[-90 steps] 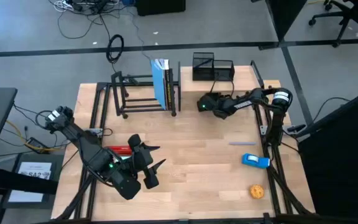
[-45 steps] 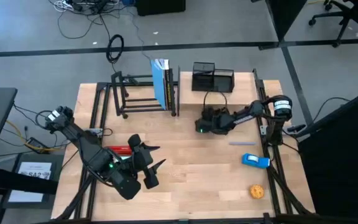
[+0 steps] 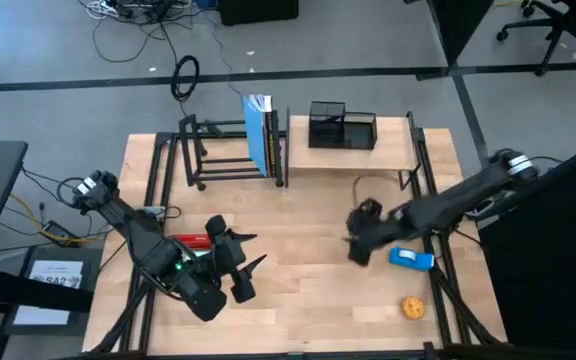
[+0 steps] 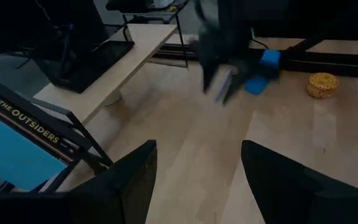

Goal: Stock shelves
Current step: Remove the white vase plant from under the shelf, then remove the pen organizer from the shelf

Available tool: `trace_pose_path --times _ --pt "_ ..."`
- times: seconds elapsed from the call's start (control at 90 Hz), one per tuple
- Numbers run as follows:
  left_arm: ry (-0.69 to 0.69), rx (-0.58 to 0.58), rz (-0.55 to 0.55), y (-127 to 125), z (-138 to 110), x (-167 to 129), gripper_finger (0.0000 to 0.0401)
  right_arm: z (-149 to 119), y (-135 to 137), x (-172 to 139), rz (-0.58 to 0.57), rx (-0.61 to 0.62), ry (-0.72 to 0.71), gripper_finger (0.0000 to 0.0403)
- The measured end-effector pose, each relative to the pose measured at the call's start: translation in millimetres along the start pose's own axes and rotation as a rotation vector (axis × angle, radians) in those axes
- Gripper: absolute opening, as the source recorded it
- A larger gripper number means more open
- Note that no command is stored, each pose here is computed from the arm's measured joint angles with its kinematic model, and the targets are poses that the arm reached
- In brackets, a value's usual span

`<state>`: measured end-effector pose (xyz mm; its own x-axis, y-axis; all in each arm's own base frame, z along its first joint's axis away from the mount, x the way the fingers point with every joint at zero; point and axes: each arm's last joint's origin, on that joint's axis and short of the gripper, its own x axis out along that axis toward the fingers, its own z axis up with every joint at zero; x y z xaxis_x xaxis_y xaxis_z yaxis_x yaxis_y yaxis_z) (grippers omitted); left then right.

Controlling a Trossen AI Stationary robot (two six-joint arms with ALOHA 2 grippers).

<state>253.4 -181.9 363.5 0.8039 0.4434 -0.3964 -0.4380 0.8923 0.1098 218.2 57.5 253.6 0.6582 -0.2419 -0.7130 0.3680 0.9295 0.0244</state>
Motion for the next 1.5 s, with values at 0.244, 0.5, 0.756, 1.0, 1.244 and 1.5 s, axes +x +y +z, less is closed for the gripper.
trace_pose_path --times 0.244,0.5,0.756,1.0,1.244,1.5 --pt "-0.031 0.000 0.040 1.4 1.0 0.5 0.0213 75.3 -98.8 -22.3 -0.117 -0.100 -0.165 0.0209" --pt "-0.035 0.000 0.045 1.5 1.1 0.5 0.0213 105.6 -173.7 28.6 -0.176 -0.155 -0.100 0.0197" --pt "-0.030 -0.001 0.039 1.3 1.0 0.5 0.0214 117.6 -187.0 74.7 -0.170 -0.270 0.047 0.0181" --pt "-0.024 -0.002 0.032 1.1 0.9 0.5 0.0213 114.4 -182.7 87.5 -0.167 -0.276 0.137 0.0134" --pt "-0.023 0.000 0.031 1.1 0.8 0.5 0.0214 113.4 -164.2 67.0 -0.184 -0.295 0.134 0.0011" --pt "-0.023 0.001 0.032 1.2 0.7 0.5 0.0214 107.3 -137.9 29.9 -0.130 -0.251 0.140 0.0000"
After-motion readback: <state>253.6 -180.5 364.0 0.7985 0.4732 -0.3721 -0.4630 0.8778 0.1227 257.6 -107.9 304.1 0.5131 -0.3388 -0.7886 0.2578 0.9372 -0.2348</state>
